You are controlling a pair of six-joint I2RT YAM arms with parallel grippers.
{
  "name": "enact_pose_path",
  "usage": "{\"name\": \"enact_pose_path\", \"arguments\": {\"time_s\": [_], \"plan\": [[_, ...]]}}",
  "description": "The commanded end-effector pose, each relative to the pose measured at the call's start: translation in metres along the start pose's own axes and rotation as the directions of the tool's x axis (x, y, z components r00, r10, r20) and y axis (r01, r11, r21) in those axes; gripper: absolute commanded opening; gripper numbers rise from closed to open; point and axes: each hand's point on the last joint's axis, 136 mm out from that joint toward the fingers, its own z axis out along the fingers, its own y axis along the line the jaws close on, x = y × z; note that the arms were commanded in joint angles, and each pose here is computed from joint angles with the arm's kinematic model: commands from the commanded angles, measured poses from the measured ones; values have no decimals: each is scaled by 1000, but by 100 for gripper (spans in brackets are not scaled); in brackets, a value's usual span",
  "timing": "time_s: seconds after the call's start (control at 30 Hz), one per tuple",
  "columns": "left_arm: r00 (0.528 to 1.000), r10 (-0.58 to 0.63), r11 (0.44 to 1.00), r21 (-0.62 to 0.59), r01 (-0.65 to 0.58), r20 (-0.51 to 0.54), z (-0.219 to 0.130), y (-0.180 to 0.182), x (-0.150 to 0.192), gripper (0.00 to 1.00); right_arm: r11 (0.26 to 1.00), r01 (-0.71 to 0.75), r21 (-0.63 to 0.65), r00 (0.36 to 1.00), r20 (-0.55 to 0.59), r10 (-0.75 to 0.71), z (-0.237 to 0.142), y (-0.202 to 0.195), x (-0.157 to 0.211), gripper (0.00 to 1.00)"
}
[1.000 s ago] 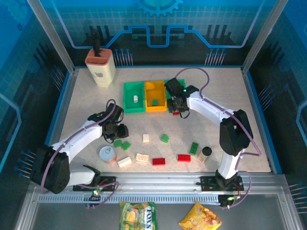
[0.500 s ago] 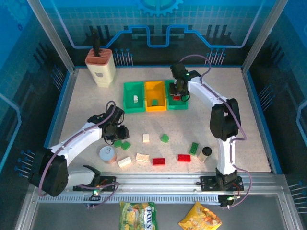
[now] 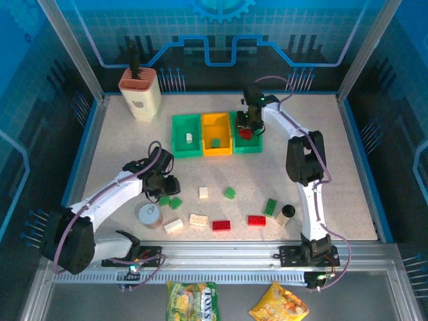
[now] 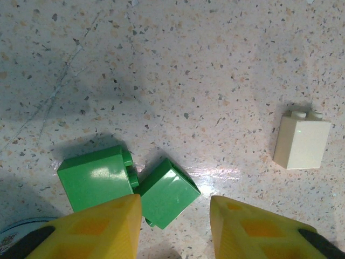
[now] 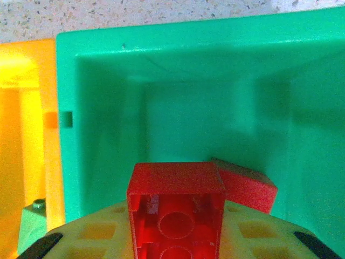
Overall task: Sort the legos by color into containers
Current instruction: Place the lego in the container.
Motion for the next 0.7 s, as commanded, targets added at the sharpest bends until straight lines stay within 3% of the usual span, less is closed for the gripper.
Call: {"name": "enact_pose_path", "arguments": {"time_s": [0.0, 0.27, 0.67], "plan": [[1000, -12, 999, -40, 11, -17, 1, 10, 10, 39, 999, -3, -48, 1000, -4, 3, 10, 4, -9, 35], [1000, -16, 998, -62, 16, 1, 0, 15, 9, 39, 999, -20, -41, 1000, -8, 20, 20, -3, -15, 39], [1000, -11, 993, -120, 14, 21, -6, 23, 4, 40, 999, -20, -47, 999, 29, 22, -6, -3, -23, 46]]}}
